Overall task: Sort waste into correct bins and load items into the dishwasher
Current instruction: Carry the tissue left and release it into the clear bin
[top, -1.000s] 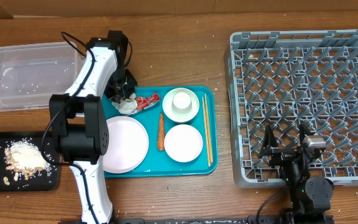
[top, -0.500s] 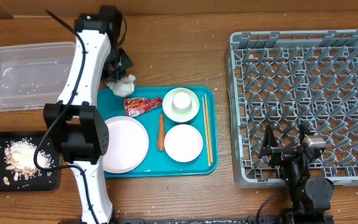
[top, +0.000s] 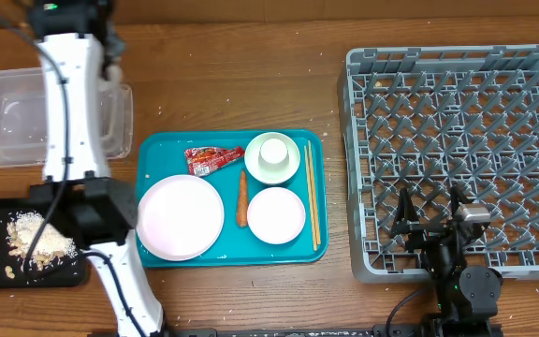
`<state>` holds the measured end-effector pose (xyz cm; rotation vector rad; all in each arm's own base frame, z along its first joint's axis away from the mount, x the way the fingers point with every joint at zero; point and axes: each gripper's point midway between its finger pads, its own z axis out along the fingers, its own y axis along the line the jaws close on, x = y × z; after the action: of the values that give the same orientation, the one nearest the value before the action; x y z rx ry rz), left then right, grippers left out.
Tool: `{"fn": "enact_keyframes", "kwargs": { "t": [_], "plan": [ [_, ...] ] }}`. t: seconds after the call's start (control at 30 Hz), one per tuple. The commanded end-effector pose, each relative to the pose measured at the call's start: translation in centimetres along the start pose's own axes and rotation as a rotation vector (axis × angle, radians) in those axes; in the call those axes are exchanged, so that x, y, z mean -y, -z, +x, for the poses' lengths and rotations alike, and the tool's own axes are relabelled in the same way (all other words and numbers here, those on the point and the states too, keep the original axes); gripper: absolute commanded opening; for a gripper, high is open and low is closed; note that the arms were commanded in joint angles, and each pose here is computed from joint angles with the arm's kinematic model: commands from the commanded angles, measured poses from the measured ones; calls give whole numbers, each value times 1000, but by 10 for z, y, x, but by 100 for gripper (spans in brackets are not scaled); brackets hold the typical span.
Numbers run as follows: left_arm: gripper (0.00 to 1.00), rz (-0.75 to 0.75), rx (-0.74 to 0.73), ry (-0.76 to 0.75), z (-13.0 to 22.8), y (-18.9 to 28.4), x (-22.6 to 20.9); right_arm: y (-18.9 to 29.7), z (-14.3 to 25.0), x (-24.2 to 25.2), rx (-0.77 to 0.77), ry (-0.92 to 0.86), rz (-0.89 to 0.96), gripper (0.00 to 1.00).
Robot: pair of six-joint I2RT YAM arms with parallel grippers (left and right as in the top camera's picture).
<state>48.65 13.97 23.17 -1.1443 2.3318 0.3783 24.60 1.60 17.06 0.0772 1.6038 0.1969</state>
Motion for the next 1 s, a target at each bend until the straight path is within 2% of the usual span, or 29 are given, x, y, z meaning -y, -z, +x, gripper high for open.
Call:
{"fn": "enact_keyframes", "kwargs": {
  "t": [0.0, 0.07, 0.13, 0.17, 0.3, 0.47, 0.57, 0.67, 0.77, 0.97],
  "plan": [
    [11, -120, 29, 58, -23, -24, -45, 0, 1, 1, 9, 7, 5, 100],
    [38, -141, -7, 86, -24, -41, -62, 0, 1, 1, 9, 7, 5, 100],
    [90, -155, -29, 109, -25, -51, -75, 0, 1, 1, 9, 7, 5, 100],
    [100, -158, -40, 118, -26, -53, -81, 0, 1, 1, 9, 7, 5, 100],
    [100, -97, -103, 80, -22, -50, -84, 0, 1, 1, 9, 7, 5, 100],
    [100, 98, -186, 11, -7, -22, -52, 0, 1, 1, 9, 7, 5, 100],
    [100, 267, -256, -131, 17, 5, -15, 0, 1, 1, 9, 7, 5, 100],
    [98, 361, -319, -324, 55, 26, 20, 0, 1, 1, 9, 7, 5, 100],
    [98, 345, -367, -476, 93, 38, 37, 0, 1, 1, 9, 7, 5, 100],
    [100, 256, -449, -652, 158, 40, 53, 0, 1, 1, 9, 7, 5, 100]
  ]
}}
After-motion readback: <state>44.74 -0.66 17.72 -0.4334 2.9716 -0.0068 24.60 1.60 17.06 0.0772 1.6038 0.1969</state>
